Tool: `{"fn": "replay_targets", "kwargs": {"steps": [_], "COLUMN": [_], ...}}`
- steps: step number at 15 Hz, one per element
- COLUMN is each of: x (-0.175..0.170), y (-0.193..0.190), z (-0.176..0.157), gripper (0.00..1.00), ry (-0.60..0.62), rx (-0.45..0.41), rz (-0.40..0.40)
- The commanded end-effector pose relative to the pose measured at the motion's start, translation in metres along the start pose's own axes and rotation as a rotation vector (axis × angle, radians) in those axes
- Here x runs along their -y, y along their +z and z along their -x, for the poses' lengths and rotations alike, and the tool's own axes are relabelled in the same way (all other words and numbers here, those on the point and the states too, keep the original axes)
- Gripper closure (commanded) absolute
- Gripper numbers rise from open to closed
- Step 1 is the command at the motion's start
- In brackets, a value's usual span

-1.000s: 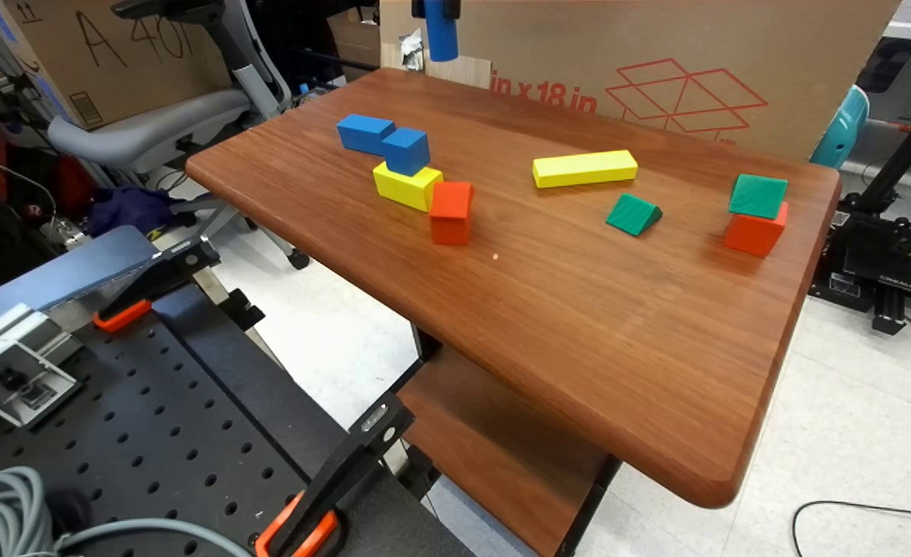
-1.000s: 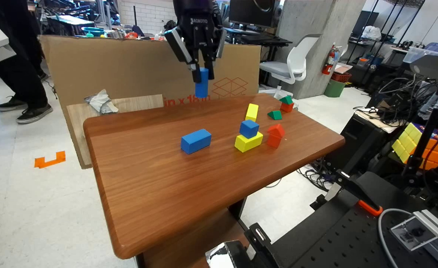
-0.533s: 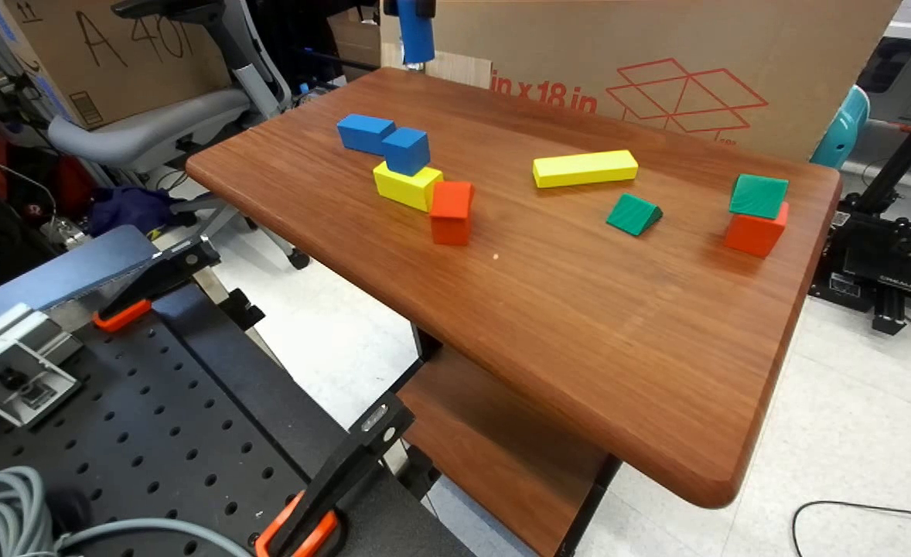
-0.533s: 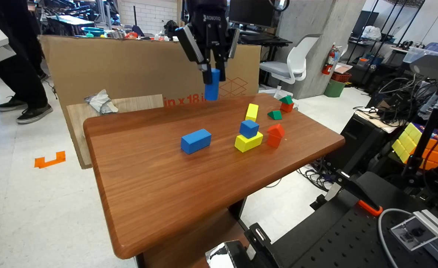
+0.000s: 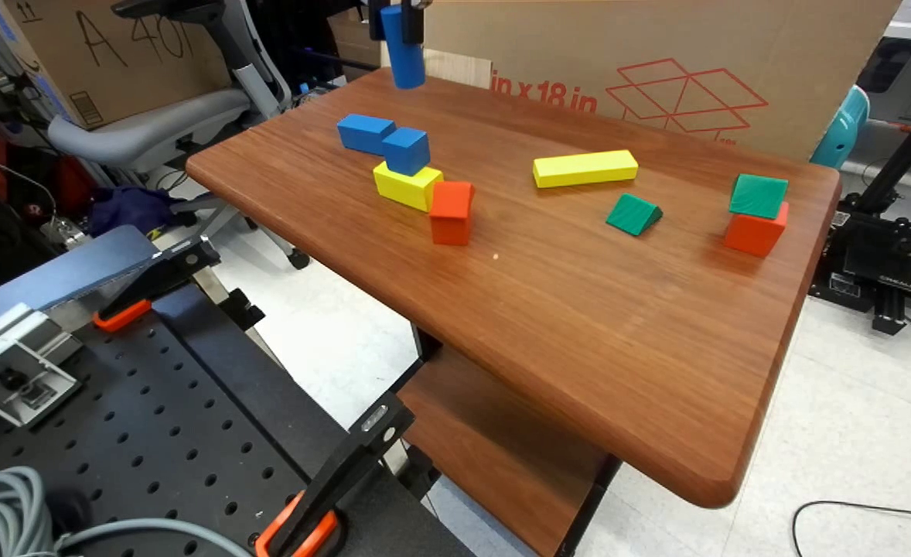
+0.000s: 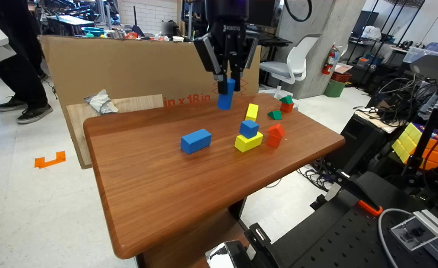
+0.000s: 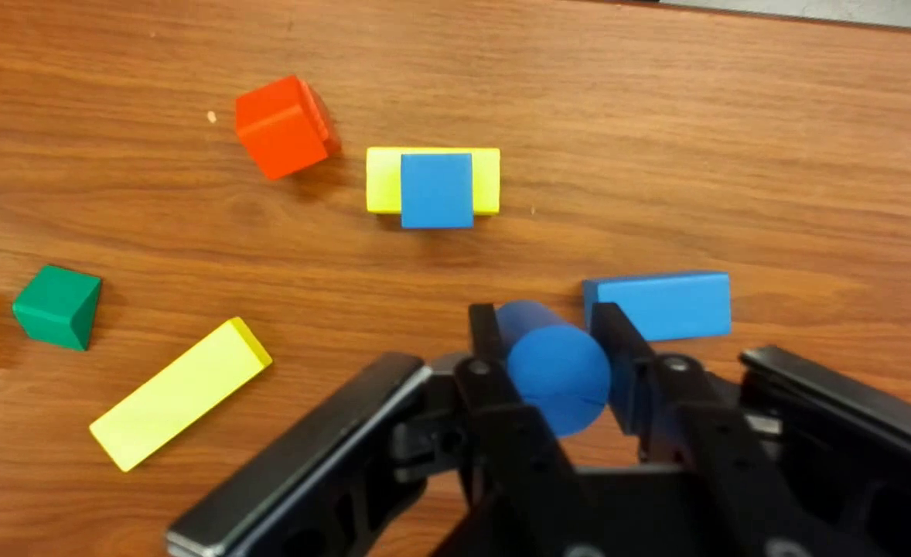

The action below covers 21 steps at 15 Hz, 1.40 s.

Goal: Pick the blue cylindrical block and put it on the blue square block

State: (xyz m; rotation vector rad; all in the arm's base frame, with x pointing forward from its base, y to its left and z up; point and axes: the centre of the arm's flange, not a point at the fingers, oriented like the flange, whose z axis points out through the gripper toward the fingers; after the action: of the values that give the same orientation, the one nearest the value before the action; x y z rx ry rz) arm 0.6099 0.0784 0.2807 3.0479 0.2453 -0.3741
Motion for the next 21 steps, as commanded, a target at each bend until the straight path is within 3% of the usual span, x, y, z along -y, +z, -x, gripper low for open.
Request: {"fn": "replay_targets", "kwargs": {"steps": [1, 9, 21], "x": [-0.005, -0.02, -0.048], "y": [-0.001, -0.002, 0.01], "z": [0.037, 0.064, 0.063], "gripper": [0.92, 0.92, 0.92], "ry": [0.003, 0.037, 0.132], "rx": [-0.042, -0.074, -0.045], "rz": [-0.023, -0.06, -0.102]}}
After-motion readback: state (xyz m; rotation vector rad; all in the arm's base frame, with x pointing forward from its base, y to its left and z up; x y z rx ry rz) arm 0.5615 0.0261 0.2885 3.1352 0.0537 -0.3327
